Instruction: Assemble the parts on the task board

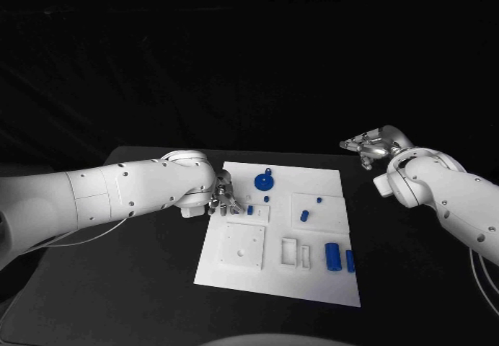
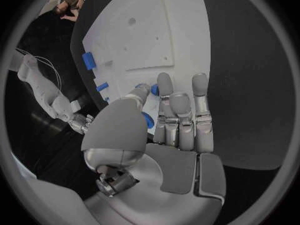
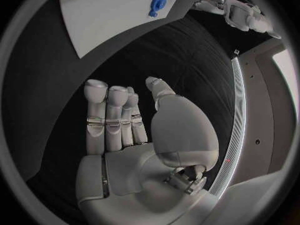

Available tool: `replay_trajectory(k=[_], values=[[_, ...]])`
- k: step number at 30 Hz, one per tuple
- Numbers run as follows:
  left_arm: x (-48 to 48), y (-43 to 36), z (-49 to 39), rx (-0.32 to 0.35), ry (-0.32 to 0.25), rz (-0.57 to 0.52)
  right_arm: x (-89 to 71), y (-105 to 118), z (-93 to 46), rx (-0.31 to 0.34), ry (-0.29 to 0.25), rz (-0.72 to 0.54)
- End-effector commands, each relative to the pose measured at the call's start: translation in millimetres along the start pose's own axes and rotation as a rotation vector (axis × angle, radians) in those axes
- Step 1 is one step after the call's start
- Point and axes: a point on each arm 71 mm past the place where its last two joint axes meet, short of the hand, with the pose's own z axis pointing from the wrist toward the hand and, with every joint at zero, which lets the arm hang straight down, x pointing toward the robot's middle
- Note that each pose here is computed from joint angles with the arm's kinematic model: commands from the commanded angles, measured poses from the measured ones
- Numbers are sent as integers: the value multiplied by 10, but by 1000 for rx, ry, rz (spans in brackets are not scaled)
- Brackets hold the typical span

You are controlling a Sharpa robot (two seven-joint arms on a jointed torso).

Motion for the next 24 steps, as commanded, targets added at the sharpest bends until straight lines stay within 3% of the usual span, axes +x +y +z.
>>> replay_trajectory(k=[1,24], values=[[6,-25,5,11,-3,-20,21,8,-2,-10,16,-2],[2,-17,17,2,5,-4,27,-10,-3,-5,22,-4]])
